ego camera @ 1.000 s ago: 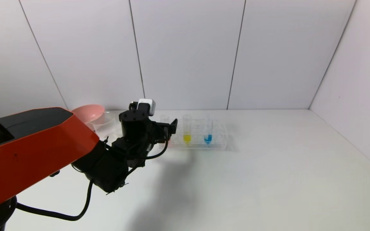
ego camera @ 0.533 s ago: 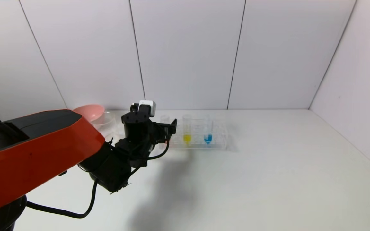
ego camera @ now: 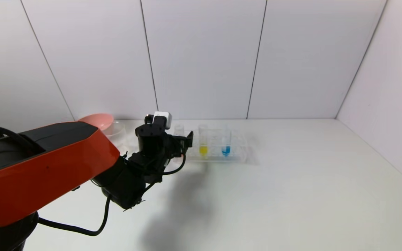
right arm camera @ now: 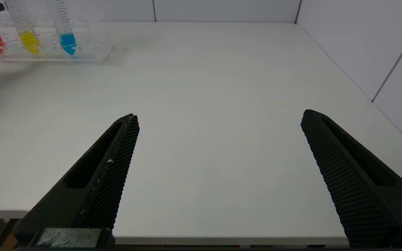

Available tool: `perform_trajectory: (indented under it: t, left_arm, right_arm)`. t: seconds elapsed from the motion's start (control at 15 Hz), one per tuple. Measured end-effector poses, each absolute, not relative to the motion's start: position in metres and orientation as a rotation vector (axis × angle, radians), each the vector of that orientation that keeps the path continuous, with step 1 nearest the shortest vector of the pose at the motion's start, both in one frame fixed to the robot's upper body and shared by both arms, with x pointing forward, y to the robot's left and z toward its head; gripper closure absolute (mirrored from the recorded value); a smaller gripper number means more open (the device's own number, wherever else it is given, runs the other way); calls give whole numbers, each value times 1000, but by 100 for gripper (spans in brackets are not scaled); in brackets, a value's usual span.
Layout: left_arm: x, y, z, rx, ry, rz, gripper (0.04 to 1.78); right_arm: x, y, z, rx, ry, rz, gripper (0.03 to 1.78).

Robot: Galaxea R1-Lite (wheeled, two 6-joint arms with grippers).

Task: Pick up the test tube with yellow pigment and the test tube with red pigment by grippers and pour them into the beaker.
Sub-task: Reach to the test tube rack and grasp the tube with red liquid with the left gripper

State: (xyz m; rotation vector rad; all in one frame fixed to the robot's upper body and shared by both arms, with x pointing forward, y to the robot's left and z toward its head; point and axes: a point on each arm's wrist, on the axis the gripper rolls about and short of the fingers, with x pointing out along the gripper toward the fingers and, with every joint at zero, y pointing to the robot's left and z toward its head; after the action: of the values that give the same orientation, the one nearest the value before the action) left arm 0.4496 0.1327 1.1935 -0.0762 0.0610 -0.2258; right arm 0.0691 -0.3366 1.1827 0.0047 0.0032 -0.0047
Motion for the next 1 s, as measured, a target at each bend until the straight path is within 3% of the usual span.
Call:
perform_trajectory:
  t: [0.2,0.4,0.53,0.87,1.0]
  left_arm:
    - [453,132,1192,-78,58,-217,5]
    - [454,132,1191,-77,58,-216,22]
    - [454,132,1191,-77,57,-216,46]
    - [453,132,1194,-81,51,-221,130]
    - [453,132,1195,-81,49,-208,136]
  right_arm:
    - [69,-337,1183,5,3,-5,11]
    - [69,-337,1183,4,3,-4,11]
    - [69,-337,1183,4,3,-5,11]
    - [69,-337,1183,4,3,-5,11]
    - [69,-337,1183,5,3,-5,11]
